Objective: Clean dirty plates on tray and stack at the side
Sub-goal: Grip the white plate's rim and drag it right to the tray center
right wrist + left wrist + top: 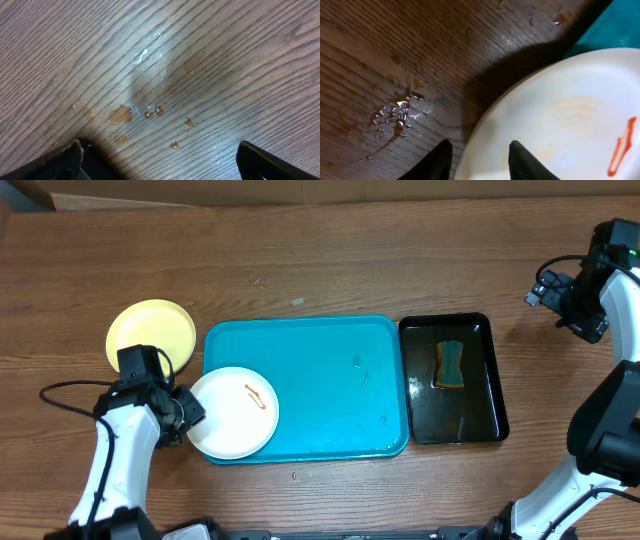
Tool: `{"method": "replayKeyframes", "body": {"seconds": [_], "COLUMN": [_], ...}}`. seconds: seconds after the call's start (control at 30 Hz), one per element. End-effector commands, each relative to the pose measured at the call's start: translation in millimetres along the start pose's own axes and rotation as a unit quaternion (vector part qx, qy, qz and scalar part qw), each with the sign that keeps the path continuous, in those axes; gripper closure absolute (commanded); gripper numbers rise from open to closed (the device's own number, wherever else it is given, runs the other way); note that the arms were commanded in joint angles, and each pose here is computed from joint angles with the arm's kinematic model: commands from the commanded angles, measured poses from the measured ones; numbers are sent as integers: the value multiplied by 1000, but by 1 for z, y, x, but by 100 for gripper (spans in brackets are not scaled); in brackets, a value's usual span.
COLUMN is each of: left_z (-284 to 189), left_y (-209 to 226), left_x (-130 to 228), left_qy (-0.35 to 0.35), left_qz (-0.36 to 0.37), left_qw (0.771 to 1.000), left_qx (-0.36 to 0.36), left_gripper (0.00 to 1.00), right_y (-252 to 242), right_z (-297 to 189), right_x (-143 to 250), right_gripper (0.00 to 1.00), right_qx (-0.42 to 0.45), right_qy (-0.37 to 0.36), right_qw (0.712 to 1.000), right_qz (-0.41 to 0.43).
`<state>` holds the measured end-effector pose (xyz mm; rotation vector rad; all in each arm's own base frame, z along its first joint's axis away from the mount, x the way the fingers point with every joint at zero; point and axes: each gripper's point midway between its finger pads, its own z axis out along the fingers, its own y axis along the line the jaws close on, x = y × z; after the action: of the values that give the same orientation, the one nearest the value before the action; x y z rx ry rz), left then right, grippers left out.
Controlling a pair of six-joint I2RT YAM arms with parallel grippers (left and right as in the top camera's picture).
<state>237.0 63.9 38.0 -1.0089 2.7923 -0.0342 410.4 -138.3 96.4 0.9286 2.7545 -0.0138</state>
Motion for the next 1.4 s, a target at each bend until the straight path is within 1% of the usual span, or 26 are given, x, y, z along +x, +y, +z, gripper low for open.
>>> {"method": "replayKeyframes", "body": {"seconds": [0.0,0.03,0.1,0.2,0.23,0.27,0.3,0.33,0.4,0.5,0.53,0.67,0.8,0.93,1.13,1.23,1.37], "left_z": [14,17,21,22,21,21,20,20,17,9,4,2,-7,-25,-60,-58,-39], "left_y": [8,9,10,10,9,8,4,-1,-15,-47,-63,-82,-113,-148,-208,-222,-230], "left_x": [6,8,11,12,13,13,15,16,19,27,30,34,37,35,37,40,55], "left_qy": [25,31,42,47,48,49,55,61,74,97,101,94,77,37,-18,-46,-37], "left_qz": [-7,-7,-7,-7,-7,-7,-7,-3,18,53,66,105,147,190,253,271,294], "left_qw": [999,999,999,998,998,998,998,998,996,985,977,973,967,966,950,948,946], "left_qx": [-22,-25,-30,-29,-27,-25,-13,0,41,136,176,183,191,173,180,158,135], "left_gripper": [62,62,67,75,80,83,92,96,96,96,96,96,96,96,96,96,96], "right_y": [0,0,0,0,0,0,0,0,0,0,0,0,0,0,0,0,0], "right_z": [-9,-9,-9,-9,-9,-9,-9,-9,-9,-9,-9,-9,-9,-9,-9,-9,-9], "right_x": [-5,-5,-5,-5,-5,-5,-5,-5,-5,-5,-5,-5,-5,-5,-5,-5,-5], "right_gripper": [0,0,0,0,0,0,0,0,0,0,0,0,0,0,0,0,0], "right_qx": [-2,-2,-2,-2,-2,-2,-2,-2,-2,-2,-2,-2,-2,-2,-2,-2,-2], "right_qy": [-14,-14,-14,-14,-14,-14,-14,-14,-14,-14,-14,-14,-14,-14,-14,-14,-14], "right_qw": [1000,1000,1000,1000,1000,1000,1000,1000,1000,1000,1000,1000,1000,1000,1000,1000,1000], "right_qz": [3,3,3,3,3,3,3,3,3,3,3,3,3,3,3,3,3]}}
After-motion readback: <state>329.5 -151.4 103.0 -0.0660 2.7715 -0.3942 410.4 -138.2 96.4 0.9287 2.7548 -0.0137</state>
